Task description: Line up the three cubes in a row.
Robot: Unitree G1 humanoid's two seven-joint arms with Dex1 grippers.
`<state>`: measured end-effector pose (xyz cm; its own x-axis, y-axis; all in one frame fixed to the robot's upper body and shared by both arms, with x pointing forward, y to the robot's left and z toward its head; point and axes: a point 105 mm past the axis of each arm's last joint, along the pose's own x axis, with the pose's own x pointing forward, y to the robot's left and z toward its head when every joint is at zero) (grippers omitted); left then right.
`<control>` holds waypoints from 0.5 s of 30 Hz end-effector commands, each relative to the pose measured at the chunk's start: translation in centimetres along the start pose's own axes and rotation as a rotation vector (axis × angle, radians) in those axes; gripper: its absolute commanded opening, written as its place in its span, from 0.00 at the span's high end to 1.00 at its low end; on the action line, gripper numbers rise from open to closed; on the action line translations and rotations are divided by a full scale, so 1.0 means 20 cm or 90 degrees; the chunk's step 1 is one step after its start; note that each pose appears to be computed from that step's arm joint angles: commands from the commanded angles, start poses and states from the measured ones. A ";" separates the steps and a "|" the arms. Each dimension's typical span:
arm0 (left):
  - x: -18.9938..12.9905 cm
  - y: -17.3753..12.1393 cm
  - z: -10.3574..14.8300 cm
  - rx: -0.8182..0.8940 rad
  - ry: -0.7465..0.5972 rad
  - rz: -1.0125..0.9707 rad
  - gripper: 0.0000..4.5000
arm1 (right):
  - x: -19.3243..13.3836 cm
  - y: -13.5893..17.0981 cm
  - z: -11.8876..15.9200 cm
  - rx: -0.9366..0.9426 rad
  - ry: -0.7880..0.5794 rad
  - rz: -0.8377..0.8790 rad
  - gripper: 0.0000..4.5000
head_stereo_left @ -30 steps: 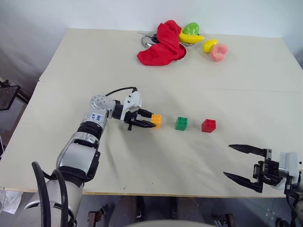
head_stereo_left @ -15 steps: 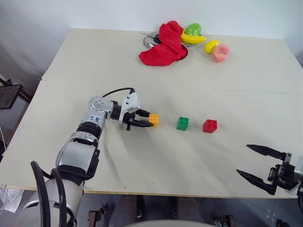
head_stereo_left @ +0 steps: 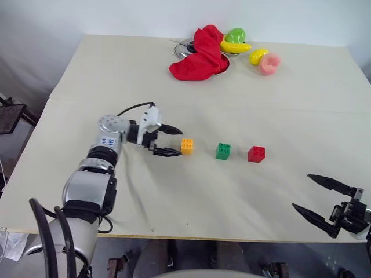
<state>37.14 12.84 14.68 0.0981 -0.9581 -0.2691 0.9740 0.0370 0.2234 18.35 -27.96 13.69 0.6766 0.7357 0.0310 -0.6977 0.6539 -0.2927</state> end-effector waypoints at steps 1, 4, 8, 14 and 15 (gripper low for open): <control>-0.17 -0.09 -0.01 0.027 -0.001 -0.026 0.11 | -0.01 0.00 0.06 -0.016 -0.037 -0.030 0.00; -0.36 -0.16 -0.06 0.008 0.014 0.025 0.11 | 0.01 0.01 0.06 -0.023 -0.045 -0.022 0.00; -0.57 -0.28 -0.11 -0.010 0.046 0.125 0.11 | -0.01 0.04 0.02 -0.031 -0.016 0.021 0.00; -0.77 -0.41 -0.14 -0.020 0.092 0.338 0.11 | -0.10 0.00 -0.08 -0.051 0.059 0.077 0.00; -0.78 -0.43 -0.14 -0.017 0.091 0.361 0.11 | -0.10 -0.01 -0.09 -0.050 0.065 0.084 0.00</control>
<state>27.61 28.44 12.11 0.5772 -0.7562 -0.3082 0.8155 0.5146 0.2648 17.78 -29.28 11.63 0.6106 0.7870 -0.0888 -0.7618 0.5530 -0.3374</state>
